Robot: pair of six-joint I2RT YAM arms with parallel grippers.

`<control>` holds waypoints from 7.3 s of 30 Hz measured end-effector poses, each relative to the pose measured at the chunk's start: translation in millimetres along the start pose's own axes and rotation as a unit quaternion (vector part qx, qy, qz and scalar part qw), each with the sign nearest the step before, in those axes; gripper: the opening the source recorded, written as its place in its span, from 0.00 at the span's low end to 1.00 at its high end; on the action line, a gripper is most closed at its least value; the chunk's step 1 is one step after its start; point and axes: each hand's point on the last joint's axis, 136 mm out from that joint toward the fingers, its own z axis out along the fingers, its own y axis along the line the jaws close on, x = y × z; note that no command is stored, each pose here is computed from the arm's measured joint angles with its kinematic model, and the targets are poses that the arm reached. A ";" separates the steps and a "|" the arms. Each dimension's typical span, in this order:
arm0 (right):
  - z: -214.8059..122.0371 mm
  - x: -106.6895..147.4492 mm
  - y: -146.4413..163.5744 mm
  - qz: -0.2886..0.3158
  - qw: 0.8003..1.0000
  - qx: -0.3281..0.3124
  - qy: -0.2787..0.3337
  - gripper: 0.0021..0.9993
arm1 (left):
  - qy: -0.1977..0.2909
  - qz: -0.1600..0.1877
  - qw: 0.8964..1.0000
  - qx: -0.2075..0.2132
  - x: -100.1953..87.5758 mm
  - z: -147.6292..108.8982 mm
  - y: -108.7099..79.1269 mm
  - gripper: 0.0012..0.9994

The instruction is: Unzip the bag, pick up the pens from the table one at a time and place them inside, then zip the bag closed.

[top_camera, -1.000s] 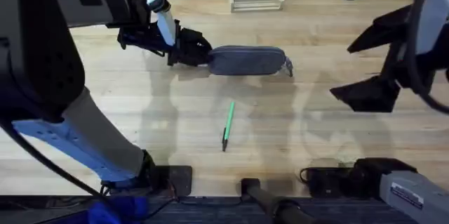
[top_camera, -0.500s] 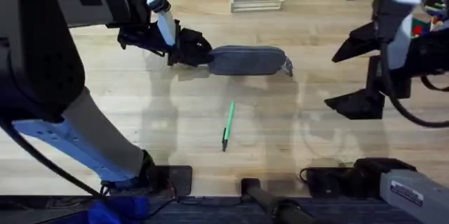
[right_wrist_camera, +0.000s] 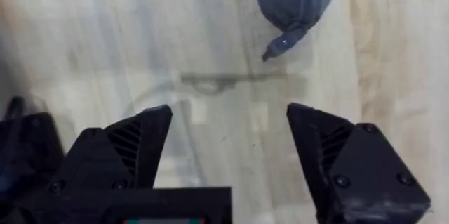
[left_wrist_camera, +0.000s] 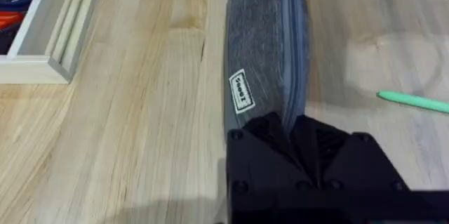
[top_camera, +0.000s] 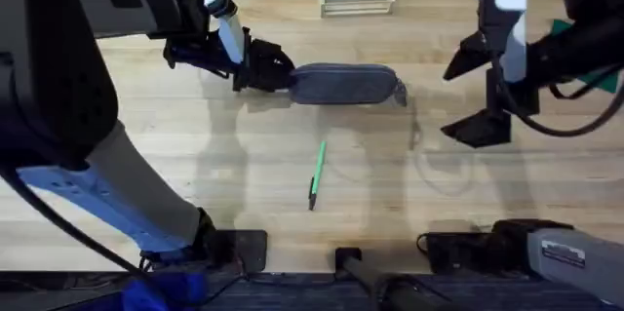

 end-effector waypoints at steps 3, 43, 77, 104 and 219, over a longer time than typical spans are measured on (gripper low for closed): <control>5.0 0.5 -7.4 -0.004 1.000 0.003 -0.001 1.00 | 0.000 0.000 1.000 0.000 0.0 0.0 -0.1 0.04; 95.1 -18.3 -51.7 0.118 0.993 -0.021 -0.002 1.00 | 0.000 0.000 1.000 0.000 0.0 0.0 0.0 0.04; 120.8 -2.3 -54.4 0.294 0.953 0.048 0.058 1.00 | 0.000 0.000 1.000 0.000 0.1 -0.1 0.0 0.04; 126.9 -11.8 -53.8 0.270 0.956 0.080 0.083 1.00 | 0.000 0.000 1.000 0.000 0.0 0.0 0.0 0.04; 75.5 -66.5 -79.5 0.187 0.966 0.173 0.036 0.03 | 0.004 0.000 1.000 0.000 1.4 -0.1 0.0 0.04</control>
